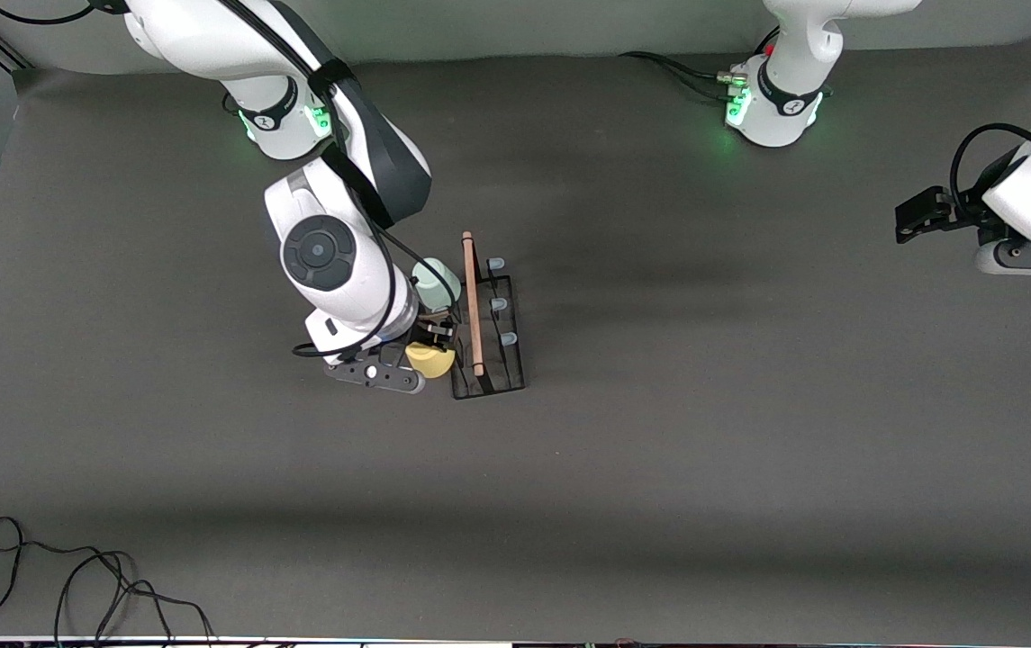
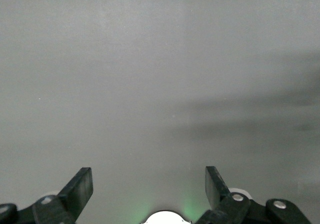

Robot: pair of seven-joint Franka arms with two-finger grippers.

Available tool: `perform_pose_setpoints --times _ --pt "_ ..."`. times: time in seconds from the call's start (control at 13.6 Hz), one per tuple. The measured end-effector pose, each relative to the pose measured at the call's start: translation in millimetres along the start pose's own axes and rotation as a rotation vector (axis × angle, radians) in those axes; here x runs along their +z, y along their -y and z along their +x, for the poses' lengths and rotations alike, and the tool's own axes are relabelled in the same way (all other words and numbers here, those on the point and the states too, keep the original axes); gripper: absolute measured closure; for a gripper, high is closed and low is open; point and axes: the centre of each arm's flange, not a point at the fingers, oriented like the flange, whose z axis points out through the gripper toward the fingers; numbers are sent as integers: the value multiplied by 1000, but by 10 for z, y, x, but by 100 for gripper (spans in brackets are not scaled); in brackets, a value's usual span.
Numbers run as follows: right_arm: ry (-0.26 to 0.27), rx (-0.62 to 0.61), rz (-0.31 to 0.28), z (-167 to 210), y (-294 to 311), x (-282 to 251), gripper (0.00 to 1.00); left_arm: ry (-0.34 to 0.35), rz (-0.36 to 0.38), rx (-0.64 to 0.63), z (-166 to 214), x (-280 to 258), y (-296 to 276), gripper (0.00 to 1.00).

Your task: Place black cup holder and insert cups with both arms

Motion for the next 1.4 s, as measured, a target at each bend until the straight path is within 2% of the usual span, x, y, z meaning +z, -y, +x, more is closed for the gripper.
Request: perform_pose_setpoints --times 0.37,0.44,0.52,0.59,0.74,0.81,1.03,1.25,1.4 --pt "13 -4 -14 -4 38 214 35 -3 0 0 8 3 0 0" --pt "10 -1 -14 12 26 217 30 -4 0 0 10 1 0 0" --pt "8 5 -14 41 -1 211 30 -7 0 0 13 -1 0 0" --pt "4 14 -15 83 -42 197 24 -8 0 0 14 -1 0 0" --pt "-4 42 -9 220 -184 140 4 -8 0 0 15 0 -1 0" --pt "-10 51 -4 287 -255 92 0 -7 0 0 18 5 0 0" --pt "-44 71 0 456 -553 -272 0 -3 0 0 36 29 1 0" --pt "-83 77 12 519 -1086 -1056 0 -6 1 0 44 21 1 0" --pt "-65 4 -3 497 -1430 -1364 0 -9 1 0 44 9 0 0"
